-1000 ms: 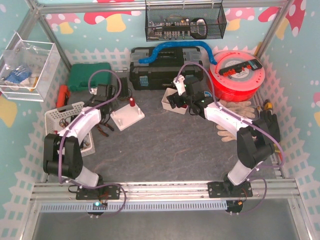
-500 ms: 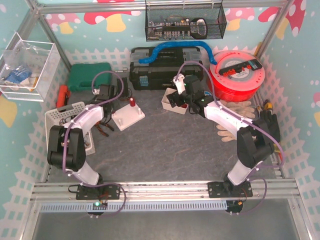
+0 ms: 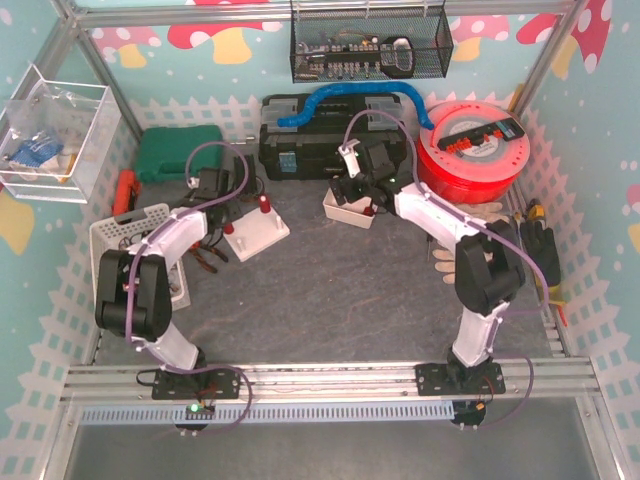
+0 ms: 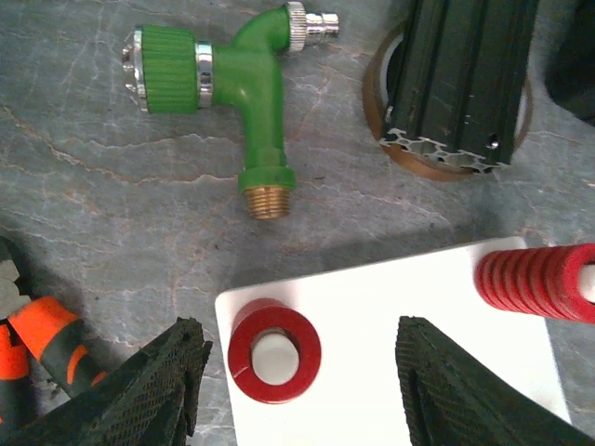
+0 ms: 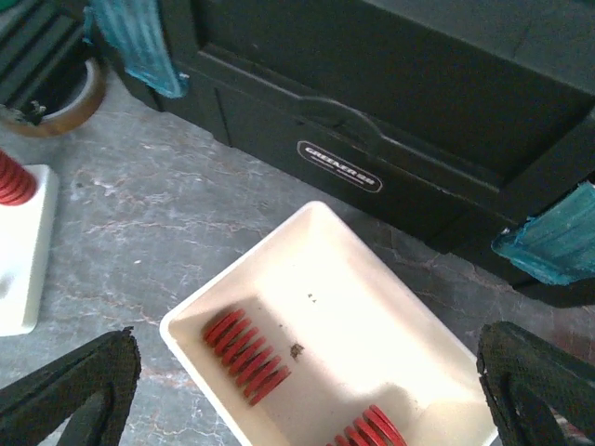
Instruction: Install the large spring
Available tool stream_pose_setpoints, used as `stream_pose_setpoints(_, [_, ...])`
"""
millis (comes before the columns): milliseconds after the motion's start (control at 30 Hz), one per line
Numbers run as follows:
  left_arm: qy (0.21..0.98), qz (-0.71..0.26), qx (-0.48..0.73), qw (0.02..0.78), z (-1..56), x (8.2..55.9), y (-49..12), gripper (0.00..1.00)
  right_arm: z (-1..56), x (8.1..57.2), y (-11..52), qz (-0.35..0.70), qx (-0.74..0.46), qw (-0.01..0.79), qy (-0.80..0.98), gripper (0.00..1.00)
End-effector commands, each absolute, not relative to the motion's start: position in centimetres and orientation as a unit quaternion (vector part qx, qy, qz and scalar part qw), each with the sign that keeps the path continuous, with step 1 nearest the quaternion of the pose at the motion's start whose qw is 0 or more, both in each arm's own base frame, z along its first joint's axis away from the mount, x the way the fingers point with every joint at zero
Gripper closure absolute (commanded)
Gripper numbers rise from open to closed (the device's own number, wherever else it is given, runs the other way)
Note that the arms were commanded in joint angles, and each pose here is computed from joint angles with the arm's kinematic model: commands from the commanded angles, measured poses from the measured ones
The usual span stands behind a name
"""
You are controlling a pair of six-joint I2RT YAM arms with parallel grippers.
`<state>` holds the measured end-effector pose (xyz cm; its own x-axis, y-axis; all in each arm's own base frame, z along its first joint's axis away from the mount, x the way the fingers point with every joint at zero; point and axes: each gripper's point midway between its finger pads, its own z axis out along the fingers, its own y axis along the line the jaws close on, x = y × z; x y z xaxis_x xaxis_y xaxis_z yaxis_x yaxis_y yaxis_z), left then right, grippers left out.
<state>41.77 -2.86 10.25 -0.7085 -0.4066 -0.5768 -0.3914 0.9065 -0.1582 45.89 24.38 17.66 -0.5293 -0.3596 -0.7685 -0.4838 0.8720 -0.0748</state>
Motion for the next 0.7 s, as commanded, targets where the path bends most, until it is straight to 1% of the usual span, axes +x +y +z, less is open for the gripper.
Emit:
stream_pose_setpoints(0, [0.916, -0.046, -0.219, 0.334, 13.4, 42.1, -3.4, 0.41, 14.9, 45.7, 22.0, 0.041, -0.199, 0.335, 0.920, 0.03])
stream_pose_setpoints(33, [0.916, -0.063, -0.216, 0.334, 13.9, 42.0, -4.0, 0.41, 14.9, 45.5, 21.6, 0.041, -0.194, 0.323, 0.925, 0.05])
stream_pose_setpoints(100, [0.914, -0.099, -0.207, 0.334, 15.0, 42.0, -5.2, 0.42, 13.1, 45.3, 21.0, 0.039, -0.185, 0.281, 0.941, 0.12])
stream_pose_setpoints(200, [0.909, -0.161, -0.196, 0.332, 16.6, 41.9, -7.3, 0.46, 11.8, 44.8, 20.6, 0.044, -0.182, 0.233, 0.954, 0.20])
stream_pose_setpoints(300, [0.902, -0.222, -0.180, 0.325, 17.7, 41.8, -9.8, 0.50, 10.2, 44.4, 20.1, 0.026, -0.173, 0.174, 0.969, 0.42])
stream_pose_setpoints(333, [0.899, -0.238, -0.175, 0.323, 18.0, 41.7, -10.7, 0.50, 9.9, 44.3, 20.1, 0.025, -0.168, 0.161, 0.972, 0.47])
stream_pose_setpoints(400, [0.892, -0.275, -0.158, 0.322, 18.7, 41.8, -12.7, 0.52, 10.1, 44.2, 20.2, 0.031, -0.144, 0.153, 0.977, 0.48])
stream_pose_setpoints(500, [0.883, -0.314, -0.122, 0.328, 19.6, 42.2, -15.7, 0.56, 10.1, 44.5, 20.6, 0.043, -0.112, 0.151, 0.981, 0.47])
stream_pose_setpoints(600, [0.872, -0.349, -0.088, 0.332, 20.4, 42.9, -18.5, 0.62, 10.0, 45.0, 21.1, 0.051, -0.109, 0.153, 0.981, 0.47])
stream_pose_setpoints(667, [0.868, -0.363, -0.068, 0.334, 20.7, 43.4, -20.4, 0.64, 11.3, 45.5, 21.3, 0.055, -0.106, 0.166, 0.979, 0.47])
